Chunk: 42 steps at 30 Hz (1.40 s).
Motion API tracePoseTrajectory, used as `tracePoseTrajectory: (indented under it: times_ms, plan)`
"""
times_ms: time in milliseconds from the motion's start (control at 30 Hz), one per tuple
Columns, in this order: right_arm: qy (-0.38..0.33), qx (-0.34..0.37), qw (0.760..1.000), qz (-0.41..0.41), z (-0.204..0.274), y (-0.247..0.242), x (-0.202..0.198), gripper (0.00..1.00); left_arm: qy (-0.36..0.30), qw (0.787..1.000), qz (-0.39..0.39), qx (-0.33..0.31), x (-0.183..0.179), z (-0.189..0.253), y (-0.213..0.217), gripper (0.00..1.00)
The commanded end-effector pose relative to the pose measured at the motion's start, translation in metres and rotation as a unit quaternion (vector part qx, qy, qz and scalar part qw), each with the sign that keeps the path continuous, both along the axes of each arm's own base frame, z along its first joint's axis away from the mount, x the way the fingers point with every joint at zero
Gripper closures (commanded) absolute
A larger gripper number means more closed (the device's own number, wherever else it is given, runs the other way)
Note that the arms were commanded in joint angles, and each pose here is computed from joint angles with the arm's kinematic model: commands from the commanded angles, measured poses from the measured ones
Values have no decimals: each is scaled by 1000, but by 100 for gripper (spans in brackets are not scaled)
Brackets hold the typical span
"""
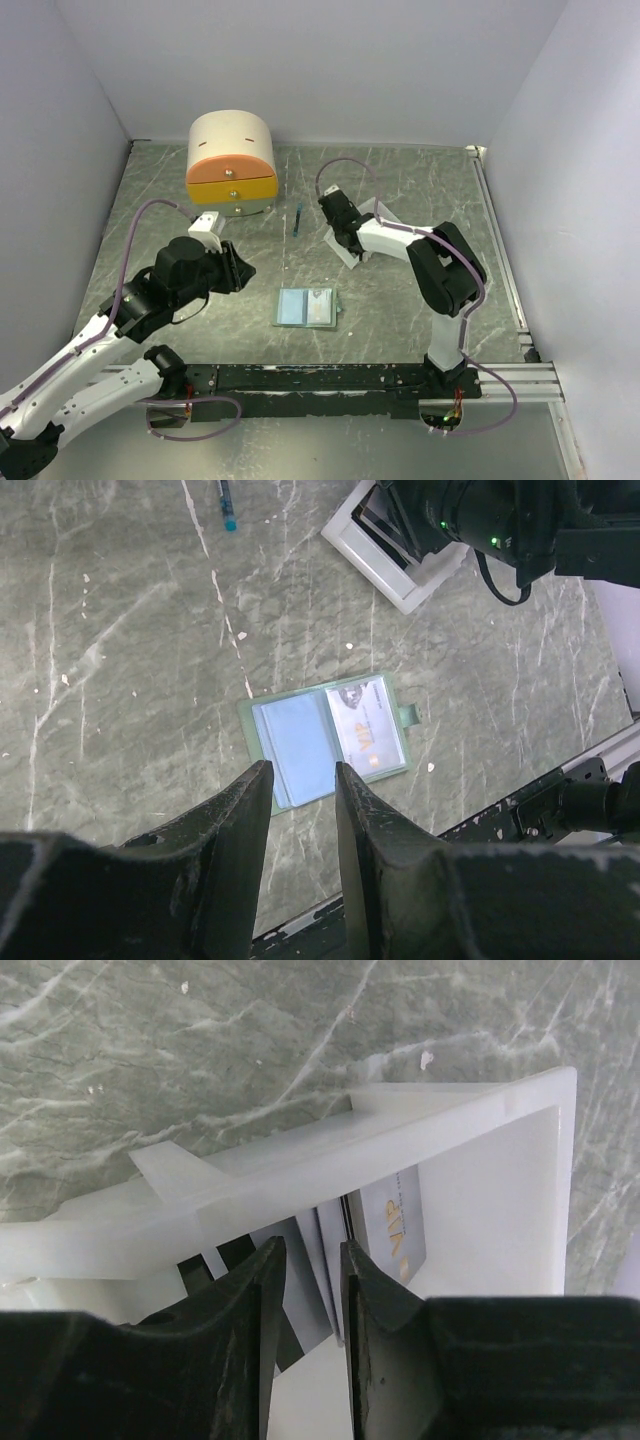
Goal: Put the credit cards into the card holder
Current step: Pick up the credit card from the storage box.
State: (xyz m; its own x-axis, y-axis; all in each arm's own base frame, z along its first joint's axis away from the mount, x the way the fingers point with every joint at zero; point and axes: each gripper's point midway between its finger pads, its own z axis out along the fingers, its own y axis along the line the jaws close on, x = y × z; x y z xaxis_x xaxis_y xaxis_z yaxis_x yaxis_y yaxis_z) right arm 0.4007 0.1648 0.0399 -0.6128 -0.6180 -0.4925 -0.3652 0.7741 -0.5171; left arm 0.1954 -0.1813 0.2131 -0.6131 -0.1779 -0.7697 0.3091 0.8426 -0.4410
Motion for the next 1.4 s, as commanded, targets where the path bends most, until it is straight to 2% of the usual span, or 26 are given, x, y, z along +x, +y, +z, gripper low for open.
tracePoseTrajectory:
  times_ms: [0, 367, 767, 1367]
  plan:
    - [-31, -36, 999, -19, 4, -4, 8, 72, -11, 1000, 4, 4, 1, 7, 3, 57]
    - [-75, -50, 995, -47, 22, -14, 13, 82, -12, 1000, 1, 3, 1, 8, 2, 57]
    - [-91, -53, 993, -49, 29, -14, 18, 90, -12, 1000, 2, 1, 0, 8, 2, 57]
    - [-108, -45, 992, -55, 46, -15, 21, 93, -13, 1000, 0, 4, 3, 8, 0, 57]
